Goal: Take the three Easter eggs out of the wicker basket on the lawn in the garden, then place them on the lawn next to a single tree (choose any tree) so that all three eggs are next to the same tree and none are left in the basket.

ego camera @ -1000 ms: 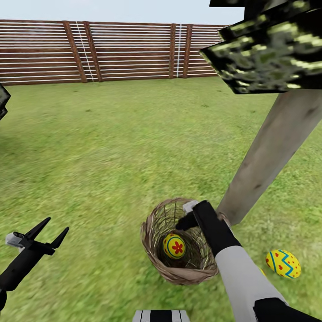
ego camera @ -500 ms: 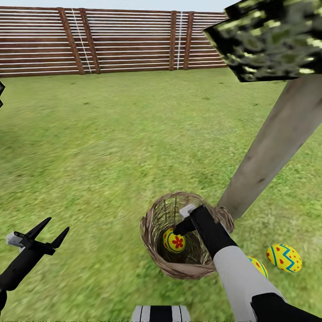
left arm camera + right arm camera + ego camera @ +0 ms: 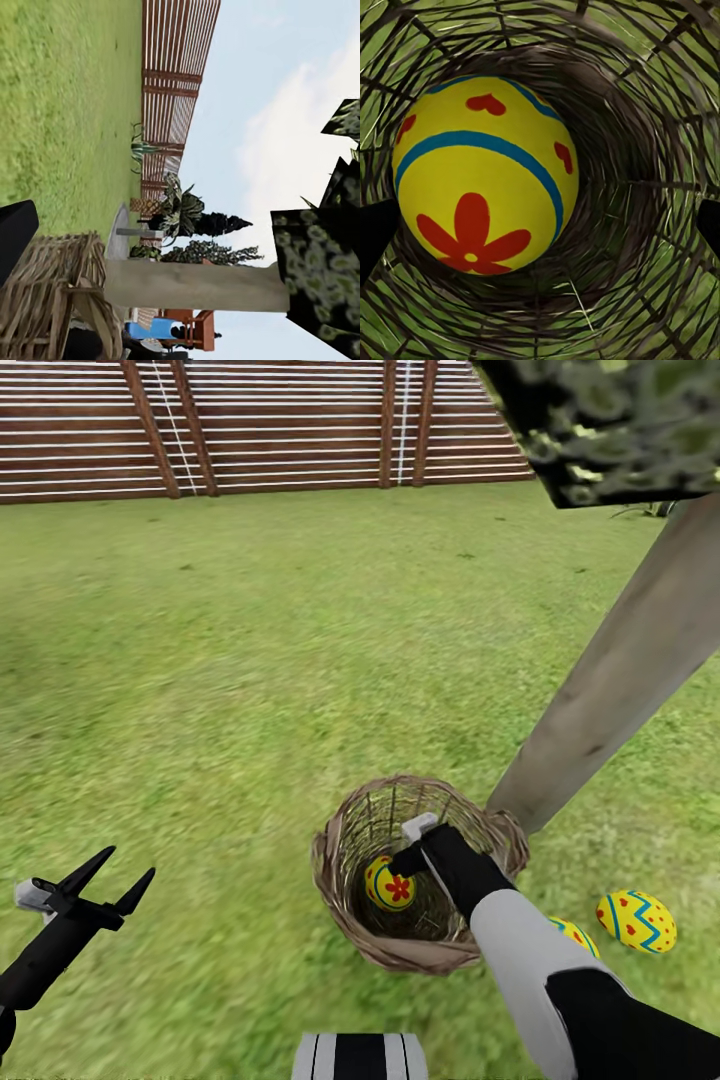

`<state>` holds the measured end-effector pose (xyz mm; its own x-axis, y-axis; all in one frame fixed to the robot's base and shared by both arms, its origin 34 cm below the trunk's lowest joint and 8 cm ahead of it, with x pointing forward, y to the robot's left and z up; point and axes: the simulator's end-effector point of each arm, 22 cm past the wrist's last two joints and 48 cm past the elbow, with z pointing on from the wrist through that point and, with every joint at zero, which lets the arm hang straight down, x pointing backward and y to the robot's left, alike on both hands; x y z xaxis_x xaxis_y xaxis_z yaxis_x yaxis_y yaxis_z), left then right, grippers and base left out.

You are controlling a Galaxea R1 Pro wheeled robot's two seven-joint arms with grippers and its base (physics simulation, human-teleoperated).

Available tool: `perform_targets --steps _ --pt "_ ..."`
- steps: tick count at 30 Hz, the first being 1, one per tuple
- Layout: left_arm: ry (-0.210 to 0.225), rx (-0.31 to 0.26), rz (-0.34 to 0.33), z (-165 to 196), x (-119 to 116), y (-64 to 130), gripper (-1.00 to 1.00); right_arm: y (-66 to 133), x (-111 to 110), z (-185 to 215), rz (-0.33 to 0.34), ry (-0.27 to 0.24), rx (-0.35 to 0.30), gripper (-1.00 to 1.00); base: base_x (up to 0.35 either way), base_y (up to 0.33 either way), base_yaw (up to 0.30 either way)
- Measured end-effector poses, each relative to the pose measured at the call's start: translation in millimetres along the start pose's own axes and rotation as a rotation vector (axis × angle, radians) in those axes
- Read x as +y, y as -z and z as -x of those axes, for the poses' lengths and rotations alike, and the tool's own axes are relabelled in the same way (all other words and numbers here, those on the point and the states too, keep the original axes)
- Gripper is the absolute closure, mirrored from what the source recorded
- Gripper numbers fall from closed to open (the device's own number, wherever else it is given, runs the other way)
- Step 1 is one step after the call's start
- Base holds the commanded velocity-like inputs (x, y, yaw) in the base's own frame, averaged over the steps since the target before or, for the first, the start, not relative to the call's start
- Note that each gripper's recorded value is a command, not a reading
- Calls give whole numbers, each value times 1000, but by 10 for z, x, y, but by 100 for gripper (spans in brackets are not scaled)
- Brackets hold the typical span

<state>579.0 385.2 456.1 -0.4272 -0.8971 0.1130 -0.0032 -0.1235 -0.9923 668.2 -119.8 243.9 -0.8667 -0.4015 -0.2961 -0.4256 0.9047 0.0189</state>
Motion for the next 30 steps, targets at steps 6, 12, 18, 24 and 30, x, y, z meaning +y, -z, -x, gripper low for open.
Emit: perform_targets --steps 6,12,18,24,30 --pt "10 -3 22 10 129 20 -100 -135 15 -64 10 0 15 -100 0 0 0" --pt "17 -5 37 17 212 35 -100 -184 11 -26 14 -3 2 -100 0 0 0" --pt "20 -10 36 22 218 42 -100 -140 -16 115 10 -1 -39 -100 0 0 0" --pt "30 -8 57 13 334 55 -100 -237 35 66 33 -6 -33 -100 0 0 0" --pt "40 -12 80 16 464 80 -100 -336 62 32 48 -12 -29 -100 0 0 0"
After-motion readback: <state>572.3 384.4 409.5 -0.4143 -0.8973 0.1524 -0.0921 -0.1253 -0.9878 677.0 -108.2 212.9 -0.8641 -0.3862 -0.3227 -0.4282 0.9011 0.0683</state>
